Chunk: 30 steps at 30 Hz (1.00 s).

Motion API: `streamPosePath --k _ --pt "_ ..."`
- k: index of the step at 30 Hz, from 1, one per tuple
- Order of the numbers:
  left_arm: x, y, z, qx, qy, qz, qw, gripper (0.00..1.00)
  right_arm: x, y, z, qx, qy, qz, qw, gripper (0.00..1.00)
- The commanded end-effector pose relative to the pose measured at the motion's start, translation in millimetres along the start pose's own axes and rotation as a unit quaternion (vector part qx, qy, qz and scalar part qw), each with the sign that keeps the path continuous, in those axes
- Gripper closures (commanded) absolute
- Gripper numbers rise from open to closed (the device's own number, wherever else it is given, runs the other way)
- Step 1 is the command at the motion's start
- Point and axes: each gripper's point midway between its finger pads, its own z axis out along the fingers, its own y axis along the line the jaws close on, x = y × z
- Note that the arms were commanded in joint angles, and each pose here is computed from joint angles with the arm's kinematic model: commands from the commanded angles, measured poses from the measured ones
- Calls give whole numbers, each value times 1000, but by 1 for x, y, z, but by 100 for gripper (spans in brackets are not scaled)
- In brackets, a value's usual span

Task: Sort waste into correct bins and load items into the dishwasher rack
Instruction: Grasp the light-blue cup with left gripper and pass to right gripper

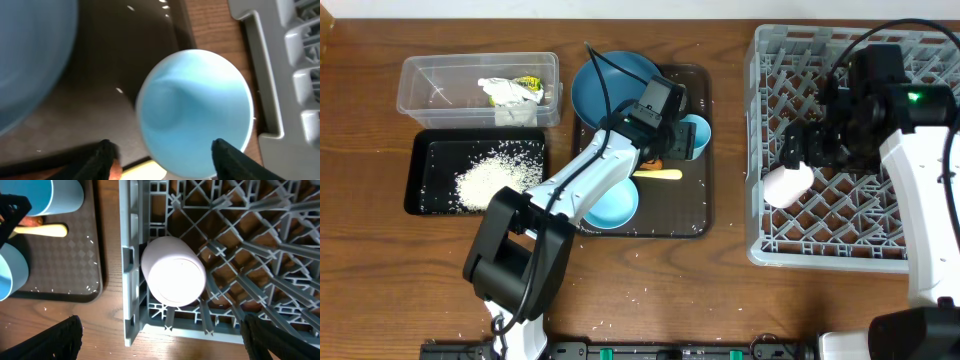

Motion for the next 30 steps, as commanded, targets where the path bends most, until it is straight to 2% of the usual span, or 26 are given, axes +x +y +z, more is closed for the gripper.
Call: streamPosePath --k 1,4,9,13,14,17,21,24,28,30 --pt "-9 8 -2 -20 -15 -10 1000 42 -4 -1 -9 -2 -15 -5 1000 2" --pt "-5 9 3 -22 -9 -9 1000 53 -5 -1 -9 -2 -17 -5 1000 2" --pt "10 14 22 -31 16 -27 999 66 -5 -1 -9 -2 -17 -6 1000 2" --pt "13 16 25 -33 20 -47 998 91 -5 -1 -9 -2 -17 -6 1000 2" --pt "10 16 22 -31 17 -52 998 94 -5 -1 -9 -2 -18 -6 1000 2" --pt "0 11 6 -10 6 -73 997 94 -9 0 -9 -3 -24 -6 1000 3" --pt "-11 -10 -34 90 19 -90 992 94 -18 12 -10 -38 -43 -12 998 5" --pt "-21 -19 -71 176 27 -106 978 94 -30 52 -18 -142 -76 -80 984 6" --pt "-32 -28 -124 311 41 -120 942 94 -38 112 -43 -283 -134 -204 928 6" --pt "-35 -30 -149 380 52 -124 915 94 -39 136 -57 -334 -162 -254 893 6"
